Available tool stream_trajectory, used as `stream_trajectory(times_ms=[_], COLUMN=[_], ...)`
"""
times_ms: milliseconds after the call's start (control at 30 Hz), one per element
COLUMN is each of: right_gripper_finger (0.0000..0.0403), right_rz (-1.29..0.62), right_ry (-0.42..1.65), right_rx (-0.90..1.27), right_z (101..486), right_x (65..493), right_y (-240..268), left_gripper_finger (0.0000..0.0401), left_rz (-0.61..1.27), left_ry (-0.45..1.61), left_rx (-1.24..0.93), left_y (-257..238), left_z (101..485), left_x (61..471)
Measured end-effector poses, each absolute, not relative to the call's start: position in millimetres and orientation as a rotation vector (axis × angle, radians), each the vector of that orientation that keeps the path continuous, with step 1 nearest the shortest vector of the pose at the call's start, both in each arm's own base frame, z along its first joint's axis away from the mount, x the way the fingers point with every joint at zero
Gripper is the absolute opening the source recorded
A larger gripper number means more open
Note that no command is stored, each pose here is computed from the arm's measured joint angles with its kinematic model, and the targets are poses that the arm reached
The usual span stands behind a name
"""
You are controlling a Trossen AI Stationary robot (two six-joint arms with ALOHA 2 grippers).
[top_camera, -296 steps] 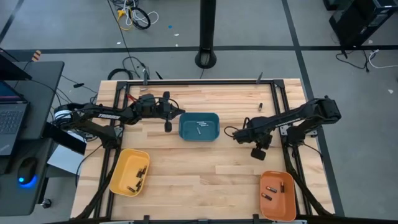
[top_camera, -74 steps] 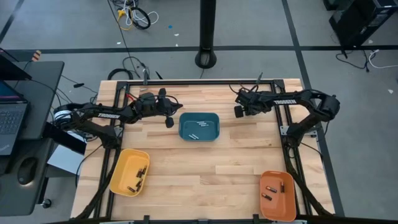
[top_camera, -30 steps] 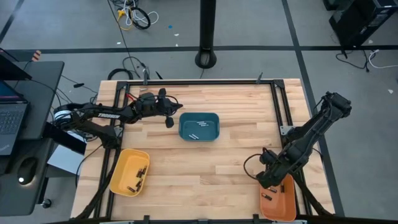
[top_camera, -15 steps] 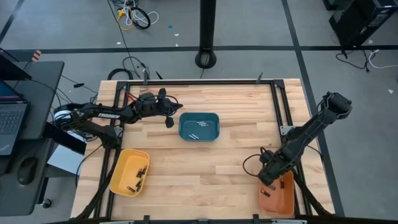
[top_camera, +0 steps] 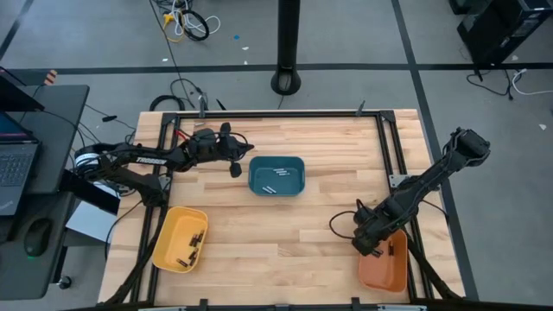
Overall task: Sort batteries
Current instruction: Put the large black battery into the orange bin, then put the silver battery into the blue bin
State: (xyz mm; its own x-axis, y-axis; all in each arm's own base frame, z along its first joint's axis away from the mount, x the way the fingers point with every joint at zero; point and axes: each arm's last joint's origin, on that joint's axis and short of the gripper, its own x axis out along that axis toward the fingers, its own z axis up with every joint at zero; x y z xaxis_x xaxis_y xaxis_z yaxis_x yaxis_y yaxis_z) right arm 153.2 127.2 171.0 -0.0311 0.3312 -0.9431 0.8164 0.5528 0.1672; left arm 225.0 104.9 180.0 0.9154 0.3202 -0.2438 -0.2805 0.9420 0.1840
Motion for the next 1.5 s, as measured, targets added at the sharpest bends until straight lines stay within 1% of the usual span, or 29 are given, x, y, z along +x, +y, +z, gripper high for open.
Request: stream_trajectory(times_ms=[100, 167, 233, 300, 367, 433, 567, 600, 633, 800, 900, 1000, 1133, 1267, 1400, 1500], right_gripper_finger=[0.0146, 0.0162, 0.017, 0.0168, 0.0154, 0.0125, 0.0035, 0.0018, 0.0012, 0.0026, 0.0013, 0.0008, 0.0012, 0.0006, 0.0007, 0.0008], right_rz=[-0.503, -0.496, -0.512, -0.517, -0.464, -0.412, -0.355, -0.325, -0.3, -0.191, -0.172, -0.153, -0.217, -0.422, -0.584, -0.618], right_ry=[1.602, 1.595, 1.587, 1.574, 1.556, 1.542, 1.565, 1.578, 1.593, 1.621, 1.662, 1.689, 1.694, 1.788, 1.825, 1.806], right_rx=[1.017, 1.022, 1.013, 1.003, 0.997, 0.982, 0.962, 0.949, 0.936, 0.912, 0.897, 0.895, 0.819, 0.719, 0.75, 0.797], right_z=[178, 186, 195, 205, 215, 220, 210, 205, 200, 180, 172, 175, 204, 225, 225, 216], right_x=[157, 160, 162, 164, 168, 173, 184, 187, 191, 210, 212, 213, 208, 189, 179, 181], right_y=[130, 132, 133, 134, 137, 140, 148, 151, 153, 163, 165, 166, 161, 146, 130, 123], left_gripper_finger=[0.001, 0.001, 0.001, 0.001, 0.001, 0.001, 0.001, 0.001, 0.001, 0.001, 0.001, 0.001, 0.001, 0.001, 0.001, 0.001], left_rz=[0.311, 0.311, 0.312, 0.312, 0.312, 0.312, 0.312, 0.312, 0.311, 0.312, 0.312, 0.312, 0.311, 0.312, 0.312, 0.312], left_ry=[0.275, 0.274, 0.274, 0.274, 0.274, 0.274, 0.274, 0.274, 0.274, 0.274, 0.274, 0.274, 0.275, 0.274, 0.274, 0.274], left_rx=[0.146, 0.142, 0.14, 0.14, 0.14, 0.14, 0.14, 0.14, 0.14, 0.14, 0.14, 0.139, 0.14, 0.14, 0.138, 0.138], left_y=[105, 105, 105, 105, 105, 105, 105, 105, 105, 105, 105, 105, 105, 105, 105, 105], left_z=[180, 180, 180, 180, 180, 180, 180, 180, 180, 180, 180, 180, 180, 180, 180, 180], left_x=[225, 225, 225, 225, 225, 225, 225, 225, 225, 225, 225, 225, 225, 225, 225, 225])
